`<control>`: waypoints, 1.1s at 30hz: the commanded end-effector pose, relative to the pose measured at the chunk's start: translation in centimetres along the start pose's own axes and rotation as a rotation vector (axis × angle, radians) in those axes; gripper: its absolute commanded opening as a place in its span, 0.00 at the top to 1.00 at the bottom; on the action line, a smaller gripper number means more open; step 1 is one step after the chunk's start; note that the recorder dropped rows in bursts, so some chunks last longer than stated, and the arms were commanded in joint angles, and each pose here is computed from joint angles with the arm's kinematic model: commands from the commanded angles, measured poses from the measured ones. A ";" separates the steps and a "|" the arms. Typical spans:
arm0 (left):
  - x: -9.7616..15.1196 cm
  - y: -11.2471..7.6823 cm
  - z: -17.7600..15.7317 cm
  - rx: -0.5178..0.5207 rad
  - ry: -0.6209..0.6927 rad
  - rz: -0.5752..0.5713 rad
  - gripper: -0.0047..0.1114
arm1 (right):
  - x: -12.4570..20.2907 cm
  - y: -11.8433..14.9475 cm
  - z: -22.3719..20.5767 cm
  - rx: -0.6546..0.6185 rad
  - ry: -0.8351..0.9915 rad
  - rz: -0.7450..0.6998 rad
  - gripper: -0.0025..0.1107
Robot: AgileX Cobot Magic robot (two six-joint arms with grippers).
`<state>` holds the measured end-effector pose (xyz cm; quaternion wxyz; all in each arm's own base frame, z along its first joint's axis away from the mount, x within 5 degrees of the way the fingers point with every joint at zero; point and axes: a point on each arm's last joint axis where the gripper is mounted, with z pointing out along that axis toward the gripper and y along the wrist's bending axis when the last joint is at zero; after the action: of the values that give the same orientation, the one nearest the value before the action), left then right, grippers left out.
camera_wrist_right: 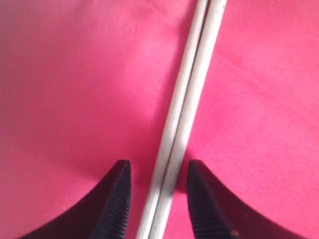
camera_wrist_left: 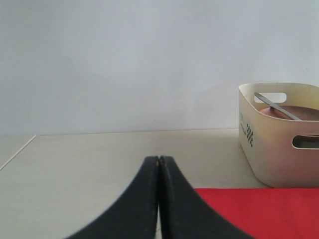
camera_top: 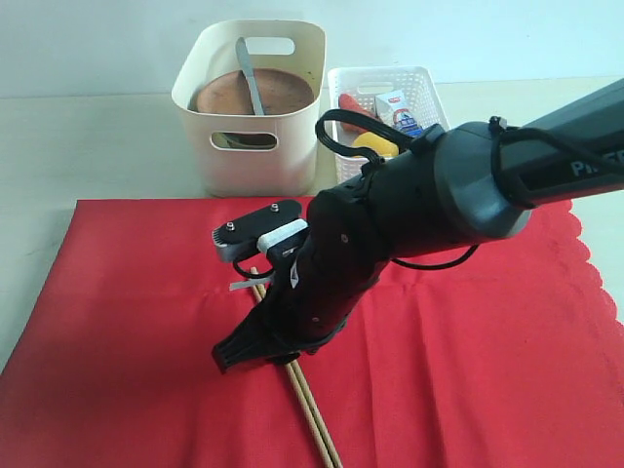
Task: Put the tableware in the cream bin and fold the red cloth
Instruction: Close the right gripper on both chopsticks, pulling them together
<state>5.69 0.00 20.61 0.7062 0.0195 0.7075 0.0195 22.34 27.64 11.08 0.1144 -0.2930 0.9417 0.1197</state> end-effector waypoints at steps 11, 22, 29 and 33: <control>0.1 0.0 0.0 0.002 -0.001 -0.012 0.94 | 0.4 -0.3 0.2 0.032 0.048 -0.031 0.72; 0.1 0.0 0.0 0.002 -0.001 -0.012 0.94 | 0.6 -1.0 0.1 0.109 0.075 -0.024 0.80; 0.1 0.0 0.0 0.002 -0.001 -0.012 0.94 | 0.9 -1.2 0.1 0.128 0.101 -0.041 0.98; 0.1 0.0 0.0 0.002 -0.001 -0.012 0.94 | 0.9 -1.2 0.1 0.128 0.100 -0.039 0.98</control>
<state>5.69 0.00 20.61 0.7062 0.0195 0.7075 0.0195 22.62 26.71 10.97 0.1088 -0.3041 0.9444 0.0614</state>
